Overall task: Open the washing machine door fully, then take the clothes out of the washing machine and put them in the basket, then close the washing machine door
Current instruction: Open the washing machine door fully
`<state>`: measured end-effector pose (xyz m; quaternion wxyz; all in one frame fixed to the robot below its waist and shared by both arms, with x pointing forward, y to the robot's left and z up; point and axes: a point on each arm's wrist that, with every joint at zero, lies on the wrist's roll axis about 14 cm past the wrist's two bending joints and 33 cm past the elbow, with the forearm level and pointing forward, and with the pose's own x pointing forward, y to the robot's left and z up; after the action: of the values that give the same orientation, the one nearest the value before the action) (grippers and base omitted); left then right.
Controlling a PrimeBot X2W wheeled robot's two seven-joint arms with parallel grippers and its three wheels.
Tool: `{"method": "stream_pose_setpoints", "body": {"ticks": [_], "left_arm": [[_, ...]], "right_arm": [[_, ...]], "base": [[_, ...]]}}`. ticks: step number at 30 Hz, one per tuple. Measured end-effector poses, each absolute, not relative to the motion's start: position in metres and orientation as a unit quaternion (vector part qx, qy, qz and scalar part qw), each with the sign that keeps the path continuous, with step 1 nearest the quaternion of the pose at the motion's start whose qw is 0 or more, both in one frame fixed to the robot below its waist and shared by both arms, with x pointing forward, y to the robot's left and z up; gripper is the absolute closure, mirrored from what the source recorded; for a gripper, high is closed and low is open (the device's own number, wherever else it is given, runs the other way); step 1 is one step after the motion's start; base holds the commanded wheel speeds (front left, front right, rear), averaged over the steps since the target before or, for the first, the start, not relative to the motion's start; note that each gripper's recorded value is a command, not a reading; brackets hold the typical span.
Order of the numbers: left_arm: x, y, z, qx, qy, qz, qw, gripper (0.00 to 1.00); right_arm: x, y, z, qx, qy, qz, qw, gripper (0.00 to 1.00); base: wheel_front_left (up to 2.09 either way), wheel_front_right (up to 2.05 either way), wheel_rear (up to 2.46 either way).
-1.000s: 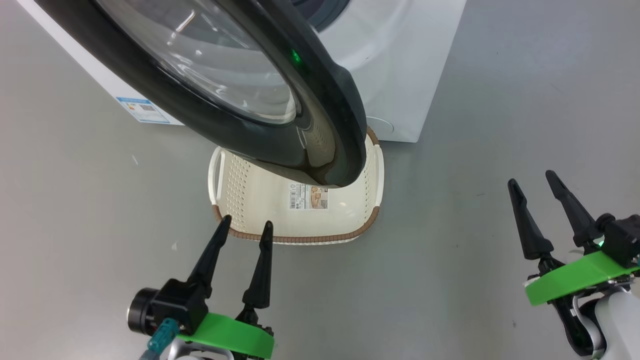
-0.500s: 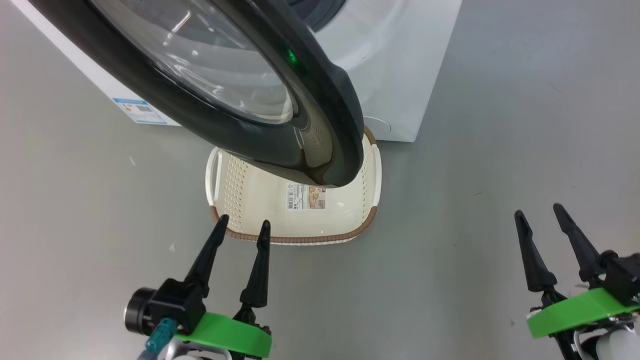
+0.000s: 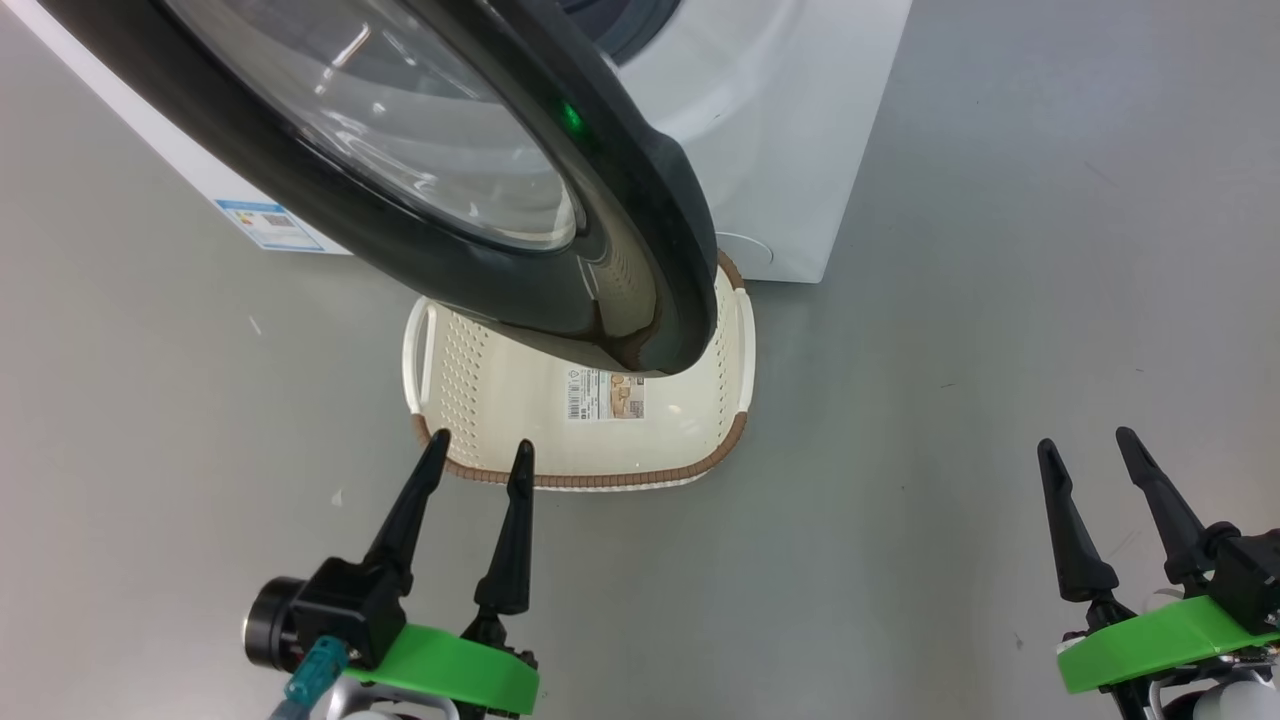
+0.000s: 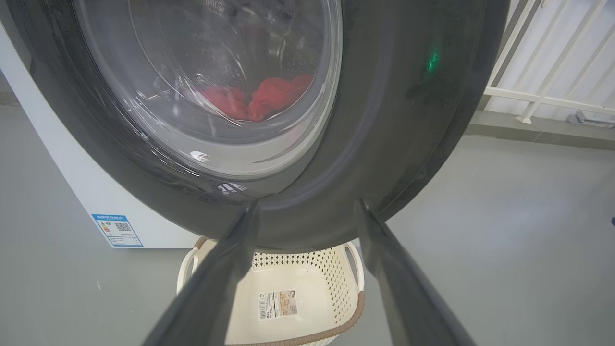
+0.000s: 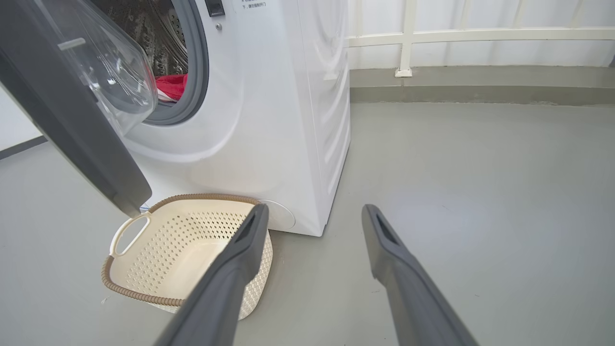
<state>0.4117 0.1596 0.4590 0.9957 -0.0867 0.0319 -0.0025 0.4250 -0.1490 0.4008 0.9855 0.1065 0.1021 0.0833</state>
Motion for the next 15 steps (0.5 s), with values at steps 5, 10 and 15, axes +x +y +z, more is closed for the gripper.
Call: {"method": "stream_pose_setpoints", "body": {"ticks": [5, 10, 15], "left_arm": [[0.4115, 0.1598, 0.4597, -0.087, 0.031, -0.002, 0.996, 0.0], [0.4114, 0.16, 0.46, -0.087, 0.031, -0.002, 0.996, 0.0], [0.4112, 0.1591, 0.4601, -0.087, 0.031, -0.003, 0.996, 0.0]], "right_arm": [[0.4252, -0.1486, 0.4018, 0.107, 0.101, 0.084, 0.986, 0.0], [0.4259, -0.1472, 0.4037, 0.11, 0.097, 0.084, 0.986, 0.0], [0.4284, -0.1456, 0.4092, 0.143, 0.088, 0.075, 0.983, 1.0]], "base": [[0.0, 0.0, 0.0], [0.0, 0.0, 0.0], [0.0, 0.0, 0.0]]}}
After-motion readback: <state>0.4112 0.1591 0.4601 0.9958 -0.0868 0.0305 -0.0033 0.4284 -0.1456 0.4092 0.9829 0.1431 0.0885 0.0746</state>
